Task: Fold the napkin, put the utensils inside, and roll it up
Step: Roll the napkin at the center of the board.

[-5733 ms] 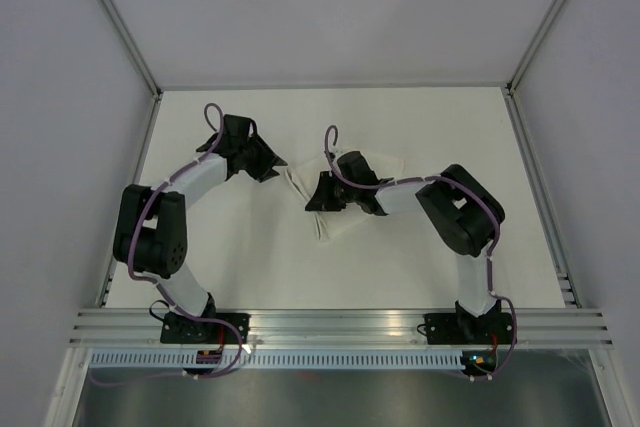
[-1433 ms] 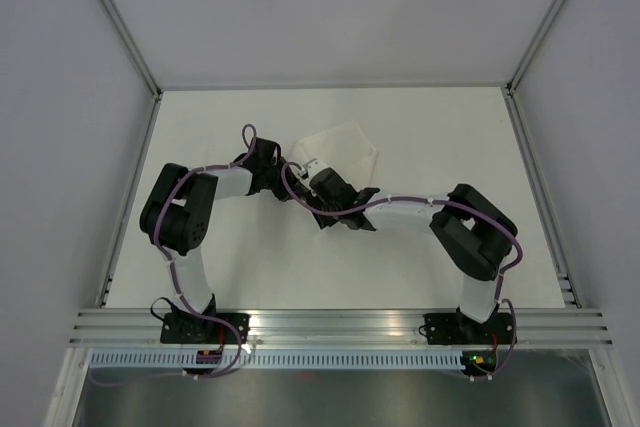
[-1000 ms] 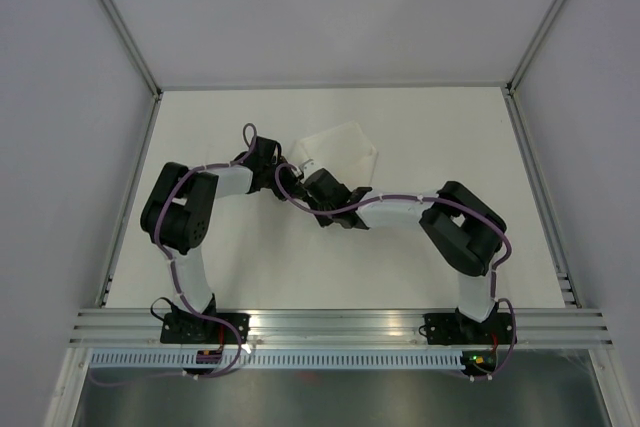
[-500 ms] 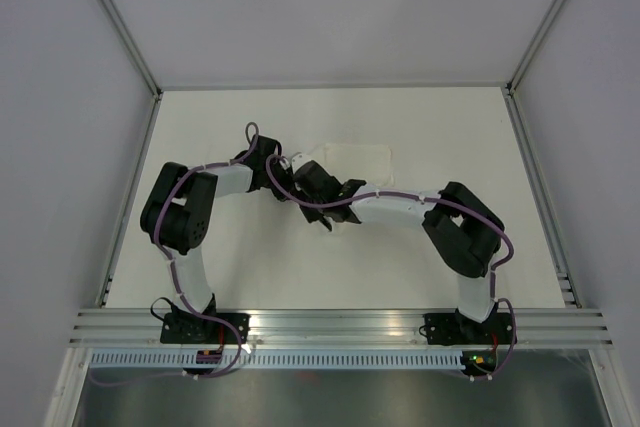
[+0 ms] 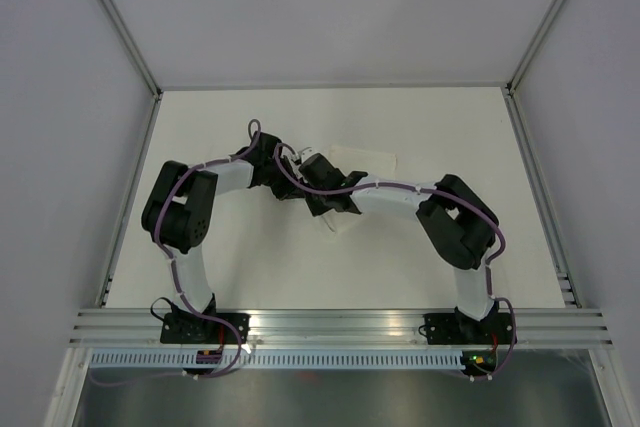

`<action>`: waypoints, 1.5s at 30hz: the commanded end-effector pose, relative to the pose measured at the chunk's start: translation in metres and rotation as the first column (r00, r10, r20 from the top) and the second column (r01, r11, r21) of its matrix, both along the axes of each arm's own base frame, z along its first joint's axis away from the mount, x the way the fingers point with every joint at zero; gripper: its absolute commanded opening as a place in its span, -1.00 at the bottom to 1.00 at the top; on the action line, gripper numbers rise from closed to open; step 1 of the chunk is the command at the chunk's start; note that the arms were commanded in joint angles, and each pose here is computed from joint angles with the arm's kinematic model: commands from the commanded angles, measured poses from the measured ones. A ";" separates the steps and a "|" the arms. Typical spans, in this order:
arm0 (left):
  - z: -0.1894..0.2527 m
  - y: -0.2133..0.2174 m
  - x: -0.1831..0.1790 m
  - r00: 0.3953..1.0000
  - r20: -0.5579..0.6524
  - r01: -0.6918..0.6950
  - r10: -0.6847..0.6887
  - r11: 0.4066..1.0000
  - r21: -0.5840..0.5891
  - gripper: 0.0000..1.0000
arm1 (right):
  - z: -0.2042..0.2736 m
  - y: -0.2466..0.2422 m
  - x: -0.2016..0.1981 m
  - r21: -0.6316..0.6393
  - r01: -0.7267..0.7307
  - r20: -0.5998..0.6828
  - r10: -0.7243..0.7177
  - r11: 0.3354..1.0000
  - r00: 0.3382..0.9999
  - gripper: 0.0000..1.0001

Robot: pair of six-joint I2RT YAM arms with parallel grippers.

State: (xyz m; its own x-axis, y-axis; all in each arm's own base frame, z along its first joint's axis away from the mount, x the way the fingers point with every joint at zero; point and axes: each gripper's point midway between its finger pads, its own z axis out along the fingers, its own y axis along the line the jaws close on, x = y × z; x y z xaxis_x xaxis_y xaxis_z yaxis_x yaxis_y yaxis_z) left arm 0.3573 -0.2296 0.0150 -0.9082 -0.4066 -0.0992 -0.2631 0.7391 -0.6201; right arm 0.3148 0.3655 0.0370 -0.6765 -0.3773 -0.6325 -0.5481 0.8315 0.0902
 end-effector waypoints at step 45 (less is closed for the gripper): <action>0.055 -0.004 0.017 0.945 0.260 -0.091 0.201 0.920 -0.380 -0.53 | -0.047 -0.066 0.005 0.011 0.267 -0.075 -0.266 0.964 0.961 -0.99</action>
State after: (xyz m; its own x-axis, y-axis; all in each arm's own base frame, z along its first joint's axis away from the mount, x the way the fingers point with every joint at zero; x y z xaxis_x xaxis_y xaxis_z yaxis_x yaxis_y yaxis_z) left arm 0.3578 -0.2131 0.0376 -0.7932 -0.5852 -0.1682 -0.2431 0.5576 -0.7937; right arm 0.3379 0.3372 0.0218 -0.7414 -0.1001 -0.6636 -0.3441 0.9056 0.2478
